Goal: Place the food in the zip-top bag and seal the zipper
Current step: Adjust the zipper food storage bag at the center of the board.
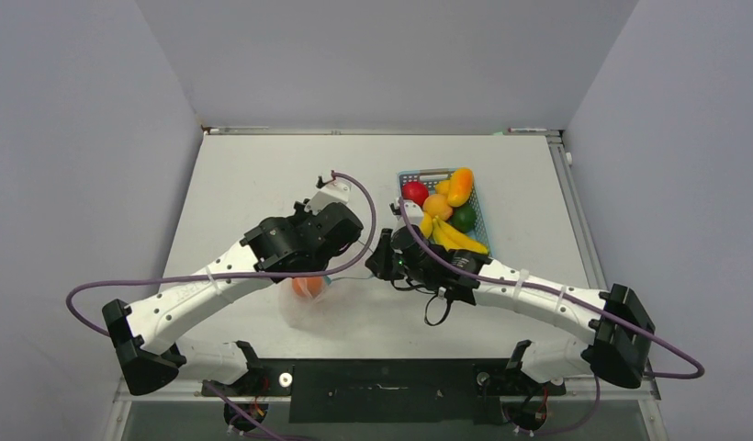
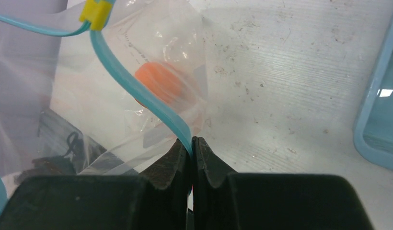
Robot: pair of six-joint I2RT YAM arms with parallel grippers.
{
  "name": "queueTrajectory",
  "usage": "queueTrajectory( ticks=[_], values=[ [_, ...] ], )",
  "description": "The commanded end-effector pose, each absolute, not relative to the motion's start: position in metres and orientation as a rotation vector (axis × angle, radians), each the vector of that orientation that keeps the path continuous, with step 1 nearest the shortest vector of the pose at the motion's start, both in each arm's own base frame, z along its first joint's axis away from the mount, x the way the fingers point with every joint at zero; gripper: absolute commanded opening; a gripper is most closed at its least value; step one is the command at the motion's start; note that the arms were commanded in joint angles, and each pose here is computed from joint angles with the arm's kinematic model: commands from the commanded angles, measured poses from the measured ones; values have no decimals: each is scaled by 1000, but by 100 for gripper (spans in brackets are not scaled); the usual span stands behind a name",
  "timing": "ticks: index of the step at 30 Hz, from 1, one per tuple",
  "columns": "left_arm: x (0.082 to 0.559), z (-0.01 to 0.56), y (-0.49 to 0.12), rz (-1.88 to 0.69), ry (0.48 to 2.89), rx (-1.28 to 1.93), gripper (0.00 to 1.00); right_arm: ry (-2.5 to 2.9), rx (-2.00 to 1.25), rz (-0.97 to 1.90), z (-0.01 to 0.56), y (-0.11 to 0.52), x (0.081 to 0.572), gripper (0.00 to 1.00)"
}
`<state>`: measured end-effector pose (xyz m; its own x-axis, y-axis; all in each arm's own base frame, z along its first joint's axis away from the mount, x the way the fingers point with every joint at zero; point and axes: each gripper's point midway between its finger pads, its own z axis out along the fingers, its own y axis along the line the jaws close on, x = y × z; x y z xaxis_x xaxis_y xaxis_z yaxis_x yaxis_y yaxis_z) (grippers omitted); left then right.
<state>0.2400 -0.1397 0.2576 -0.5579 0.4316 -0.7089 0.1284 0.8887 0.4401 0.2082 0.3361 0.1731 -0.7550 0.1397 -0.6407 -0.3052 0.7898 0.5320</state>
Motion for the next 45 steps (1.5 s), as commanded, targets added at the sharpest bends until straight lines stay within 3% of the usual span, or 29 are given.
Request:
queueTrajectory(
  ticks=[1, 9, 15, 21, 34, 45],
  values=[
    [244, 274, -122, 495, 2093, 359, 0, 2278, -148, 730, 169, 315, 210, 5],
    [245, 276, -117, 535, 2075, 368, 0, 2370, -191, 629, 118, 315, 209, 5],
    [249, 275, -113, 561, 2063, 365, 0, 2355, -192, 712, 98, 346, 218, 5],
    [253, 270, -116, 538, 2067, 352, 0, 2282, -167, 763, 108, 369, 236, 5],
    [264, 244, -143, 409, 2060, 339, 0, 2211, -125, 669, 114, 351, 268, 6],
    [264, 227, -149, 271, 2064, 325, 0, 2143, -183, 717, 155, 348, 268, 43]
  ],
)
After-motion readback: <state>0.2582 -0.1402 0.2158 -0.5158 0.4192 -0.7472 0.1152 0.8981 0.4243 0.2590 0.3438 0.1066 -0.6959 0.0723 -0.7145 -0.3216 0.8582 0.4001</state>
